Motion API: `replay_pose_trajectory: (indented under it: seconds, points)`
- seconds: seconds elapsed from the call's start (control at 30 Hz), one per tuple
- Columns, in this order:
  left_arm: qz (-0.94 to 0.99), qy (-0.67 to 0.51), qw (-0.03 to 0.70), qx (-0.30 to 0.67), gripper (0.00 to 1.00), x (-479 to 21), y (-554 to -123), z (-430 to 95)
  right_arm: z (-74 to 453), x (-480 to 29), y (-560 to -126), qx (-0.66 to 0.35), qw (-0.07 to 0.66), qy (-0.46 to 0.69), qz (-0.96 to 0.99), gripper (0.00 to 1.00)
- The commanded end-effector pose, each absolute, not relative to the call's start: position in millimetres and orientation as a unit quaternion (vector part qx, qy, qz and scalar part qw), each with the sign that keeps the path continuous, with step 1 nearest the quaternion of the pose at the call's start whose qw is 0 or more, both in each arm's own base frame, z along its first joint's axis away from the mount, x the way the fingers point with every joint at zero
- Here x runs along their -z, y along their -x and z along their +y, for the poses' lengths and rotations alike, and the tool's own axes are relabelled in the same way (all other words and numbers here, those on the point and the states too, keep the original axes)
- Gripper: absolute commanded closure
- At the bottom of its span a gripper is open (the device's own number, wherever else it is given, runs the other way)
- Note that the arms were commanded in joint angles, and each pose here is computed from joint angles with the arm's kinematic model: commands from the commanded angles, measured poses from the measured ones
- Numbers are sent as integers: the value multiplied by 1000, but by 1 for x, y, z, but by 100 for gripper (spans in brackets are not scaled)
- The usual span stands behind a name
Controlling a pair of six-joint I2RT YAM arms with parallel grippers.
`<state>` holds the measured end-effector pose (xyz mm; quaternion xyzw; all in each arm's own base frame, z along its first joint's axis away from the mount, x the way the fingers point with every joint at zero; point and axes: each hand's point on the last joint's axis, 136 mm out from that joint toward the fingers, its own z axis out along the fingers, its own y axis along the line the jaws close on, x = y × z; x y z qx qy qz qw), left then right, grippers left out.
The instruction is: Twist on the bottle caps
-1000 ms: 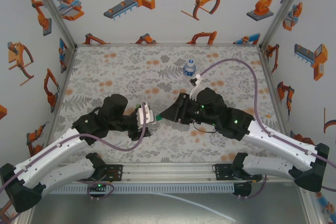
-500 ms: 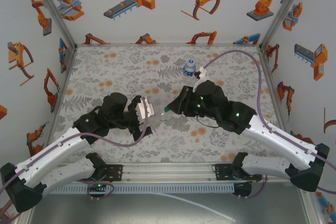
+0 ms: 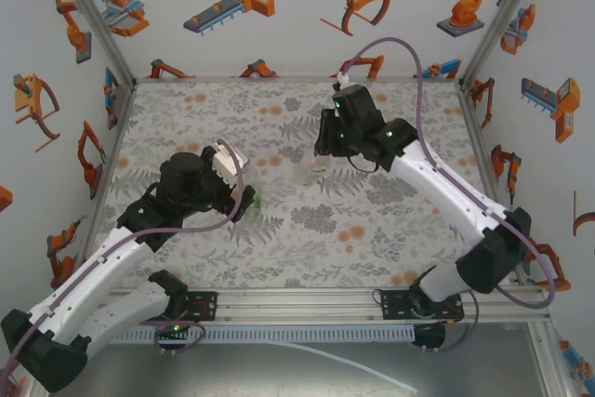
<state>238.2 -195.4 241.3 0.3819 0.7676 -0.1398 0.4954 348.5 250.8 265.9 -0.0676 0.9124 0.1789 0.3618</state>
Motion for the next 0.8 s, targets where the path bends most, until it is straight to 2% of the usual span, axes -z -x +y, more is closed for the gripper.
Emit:
replay_pose_trajectory:
  seconds: [0.0,0.43,0.77]
  points:
    - [797,-306,505,128,3,-244,-253,-180,252,-271,-376,-150,376,110,908,75]
    - [821,-315,469,84,3,-215,-259,-170,269,-246,-477,-88,357,116,923,78]
    - [823,-310,470,75,3,-212,-261,-167,273,-228,-504,-53,346,111,930,78]
